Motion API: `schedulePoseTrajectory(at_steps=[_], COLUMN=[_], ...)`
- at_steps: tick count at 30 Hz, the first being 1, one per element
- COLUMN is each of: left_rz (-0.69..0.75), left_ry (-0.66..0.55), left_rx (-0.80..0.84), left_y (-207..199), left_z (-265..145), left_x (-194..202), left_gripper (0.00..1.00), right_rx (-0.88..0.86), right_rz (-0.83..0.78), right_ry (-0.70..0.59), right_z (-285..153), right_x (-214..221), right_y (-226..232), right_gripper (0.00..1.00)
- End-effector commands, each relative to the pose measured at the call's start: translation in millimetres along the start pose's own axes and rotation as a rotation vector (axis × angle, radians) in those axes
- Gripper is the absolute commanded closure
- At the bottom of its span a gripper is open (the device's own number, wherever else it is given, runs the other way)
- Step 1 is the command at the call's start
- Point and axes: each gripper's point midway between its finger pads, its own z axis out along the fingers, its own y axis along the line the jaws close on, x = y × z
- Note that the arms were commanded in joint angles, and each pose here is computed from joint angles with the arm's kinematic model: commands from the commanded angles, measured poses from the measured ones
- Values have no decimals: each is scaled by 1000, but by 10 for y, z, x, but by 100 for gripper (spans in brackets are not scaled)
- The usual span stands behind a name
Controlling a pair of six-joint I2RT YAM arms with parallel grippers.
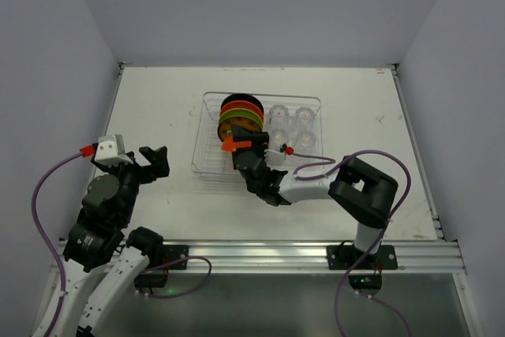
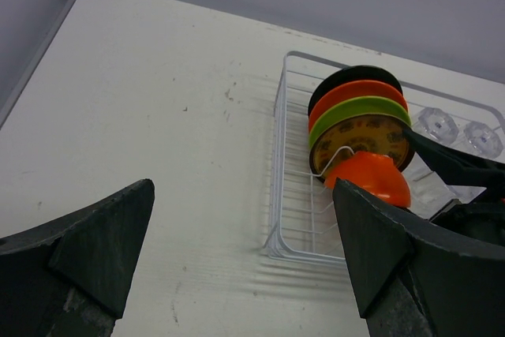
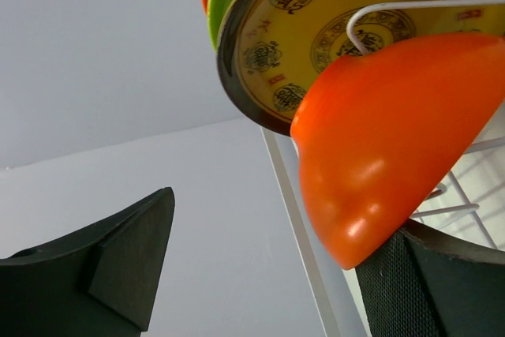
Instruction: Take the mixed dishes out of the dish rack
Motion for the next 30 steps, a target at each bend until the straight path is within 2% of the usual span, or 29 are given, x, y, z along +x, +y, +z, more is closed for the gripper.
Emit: schedulePoseTrajectory(at_steps=[1,7,10,16,22,25,28,30], left_rz=[5,6,5,4,5,5,5,5], left_ry=[-34,-32,-33,-34,-33,-32,-33,-34], left_rx=[30,31,32,33,32,34,32,33], left_y=[-56,-59,-62,-63,-64,-65,-62,-62], left_z=[7,10,6,7,10,6,6,4], left_x=[-71,-68,-69,-73,-70,-68,-69,-72], left_gripper=[0,0,0,0,0,0,0,0], right_rx=[-192,-255,-244,-228,-231,-230,-254,-280], right_rz=[72,41,31,26,6,5,-7,-5], right_ry=[-62,-41,-35,-26,-16,-6,8,12], right_z=[12,4,18,42,20,14,-10,-33], right_x=[-140,-104,-106,-149,-141,-128,-109,-104], right_y=[582,681,612,521,540,539,582,652], right_gripper=[13,19,26,52,68,72,83,86])
